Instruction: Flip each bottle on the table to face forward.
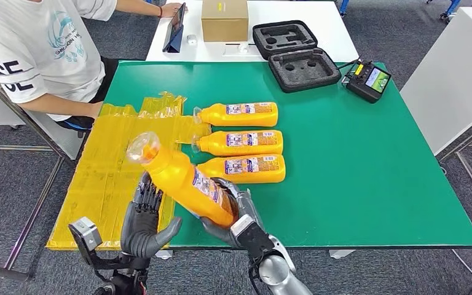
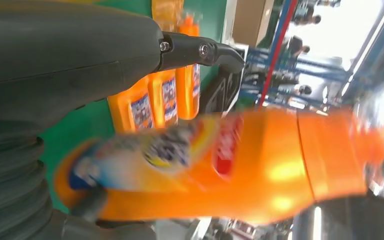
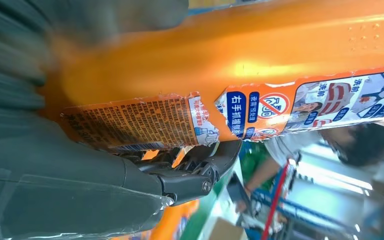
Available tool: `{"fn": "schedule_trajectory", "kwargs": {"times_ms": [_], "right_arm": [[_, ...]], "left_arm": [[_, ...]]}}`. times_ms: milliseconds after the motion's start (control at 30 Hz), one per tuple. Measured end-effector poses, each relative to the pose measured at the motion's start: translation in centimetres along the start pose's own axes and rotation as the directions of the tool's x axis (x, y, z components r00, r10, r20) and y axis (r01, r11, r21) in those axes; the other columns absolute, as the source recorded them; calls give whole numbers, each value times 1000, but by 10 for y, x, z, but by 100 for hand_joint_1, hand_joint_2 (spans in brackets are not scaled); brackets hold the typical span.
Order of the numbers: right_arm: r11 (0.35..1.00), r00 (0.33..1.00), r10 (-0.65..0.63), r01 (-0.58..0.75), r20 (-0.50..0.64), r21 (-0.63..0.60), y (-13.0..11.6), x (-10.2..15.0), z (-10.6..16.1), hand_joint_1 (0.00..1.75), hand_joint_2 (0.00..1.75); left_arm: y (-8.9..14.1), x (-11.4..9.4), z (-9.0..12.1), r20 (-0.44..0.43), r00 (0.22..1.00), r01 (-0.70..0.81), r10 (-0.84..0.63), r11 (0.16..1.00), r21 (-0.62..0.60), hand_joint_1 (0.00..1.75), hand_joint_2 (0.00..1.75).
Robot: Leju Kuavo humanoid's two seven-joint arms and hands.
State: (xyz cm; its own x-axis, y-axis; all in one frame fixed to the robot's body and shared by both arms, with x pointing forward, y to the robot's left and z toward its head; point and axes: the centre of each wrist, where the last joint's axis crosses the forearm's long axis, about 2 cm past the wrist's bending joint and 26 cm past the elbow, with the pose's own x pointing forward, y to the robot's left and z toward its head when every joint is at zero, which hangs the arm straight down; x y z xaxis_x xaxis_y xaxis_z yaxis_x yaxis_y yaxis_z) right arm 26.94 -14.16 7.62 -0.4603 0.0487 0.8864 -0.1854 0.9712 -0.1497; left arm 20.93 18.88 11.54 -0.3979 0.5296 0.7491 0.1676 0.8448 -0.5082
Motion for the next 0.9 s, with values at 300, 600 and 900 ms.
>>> {"fn": "schedule_trajectory", "kwargs": {"times_ms": [300, 600, 900], "right_arm": [[996, 999, -22, 25, -32, 88, 20, -2, 5, 175, 175], [978, 997, 61, -49, -52, 200, 36, -1, 8, 175, 175], [925, 968, 242, -210, -64, 316, 48, -7, 8, 175, 175]], "left_arm": [[2, -11, -3, -64, 997, -36, 34, 999, -16, 0, 175], [10, -19, 0, -114, 990, -83, 85, 996, 18, 0, 175], [25, -14, 6, -92, 988, -116, 121, 991, 63, 27, 175]]}}
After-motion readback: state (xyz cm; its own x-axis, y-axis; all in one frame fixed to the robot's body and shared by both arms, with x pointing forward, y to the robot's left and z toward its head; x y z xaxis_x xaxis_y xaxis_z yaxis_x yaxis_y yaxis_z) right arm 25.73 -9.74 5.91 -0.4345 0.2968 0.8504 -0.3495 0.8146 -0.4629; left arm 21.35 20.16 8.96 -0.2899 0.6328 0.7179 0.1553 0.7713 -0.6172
